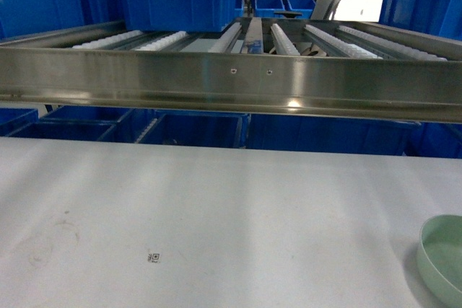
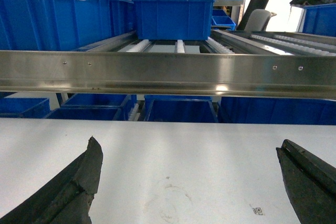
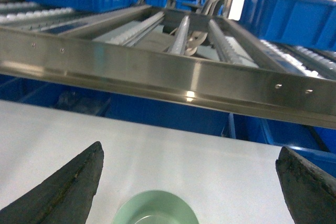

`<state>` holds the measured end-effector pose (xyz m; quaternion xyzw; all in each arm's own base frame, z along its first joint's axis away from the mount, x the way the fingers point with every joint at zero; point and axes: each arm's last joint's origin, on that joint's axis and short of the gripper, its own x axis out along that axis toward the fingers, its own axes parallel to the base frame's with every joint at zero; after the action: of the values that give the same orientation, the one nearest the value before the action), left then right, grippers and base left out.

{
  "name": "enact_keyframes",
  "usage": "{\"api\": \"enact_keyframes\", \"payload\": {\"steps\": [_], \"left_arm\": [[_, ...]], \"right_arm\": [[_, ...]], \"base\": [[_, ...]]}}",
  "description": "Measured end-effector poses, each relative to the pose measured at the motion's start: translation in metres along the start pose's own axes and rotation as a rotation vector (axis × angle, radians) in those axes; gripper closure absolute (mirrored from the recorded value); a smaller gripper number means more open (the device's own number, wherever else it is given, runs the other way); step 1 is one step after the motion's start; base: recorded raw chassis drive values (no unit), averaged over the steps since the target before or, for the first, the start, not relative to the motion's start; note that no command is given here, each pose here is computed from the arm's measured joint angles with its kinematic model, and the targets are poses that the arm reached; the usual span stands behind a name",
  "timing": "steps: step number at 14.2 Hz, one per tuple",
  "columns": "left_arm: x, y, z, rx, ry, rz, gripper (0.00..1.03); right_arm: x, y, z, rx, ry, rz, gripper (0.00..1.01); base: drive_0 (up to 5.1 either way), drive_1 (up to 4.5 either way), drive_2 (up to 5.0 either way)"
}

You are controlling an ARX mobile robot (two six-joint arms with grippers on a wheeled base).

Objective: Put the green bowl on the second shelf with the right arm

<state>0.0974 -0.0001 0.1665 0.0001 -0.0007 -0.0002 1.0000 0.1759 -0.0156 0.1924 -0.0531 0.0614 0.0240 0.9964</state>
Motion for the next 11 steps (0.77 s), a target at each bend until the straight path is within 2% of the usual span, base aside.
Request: {"api": "enact_keyframes", "payload": {"steps": [5,6,7,8,9,11], "left_arm": [[0.0,0.0,0.0,0.0,0.0,0.0,0.05],[0.0,0.0,0.0,0.0,0.0,0.0,0.05],[0.0,0.0,0.0,0.0,0.0,0.0,0.05],[0.0,0.0,0.0,0.0,0.0,0.0,0.05],[0.0,0.0,0.0,0.0,0.0,0.0,0.05],[0.0,0.0,0.0,0.0,0.0,0.0,0.05]], "right_arm": [[0.027,-0.005,-0.006,-0.036,0.161,0.055,0.03],[0.055,-0.016,-0.017,-0.082,0.305,0.068,0.03],[0.09,-0.019,-0.028,-0.115,0.503,0.177,0.03],[0.097,-0.017,-0.039,-0.167,0.549,0.203,0.03],[0.102,-0.019,-0.06,-0.177,0.606,0.2,0.03],[0.106,-0.029,-0.081,-0.158,0.662,0.184,0.03]], "base": [[0.0,0.0,0.0],[0.0,0.0,0.0],[0.0,0.0,0.0],[0.0,0.0,0.0],[0.0,0.0,0.0],[0.0,0.0,0.0]]}}
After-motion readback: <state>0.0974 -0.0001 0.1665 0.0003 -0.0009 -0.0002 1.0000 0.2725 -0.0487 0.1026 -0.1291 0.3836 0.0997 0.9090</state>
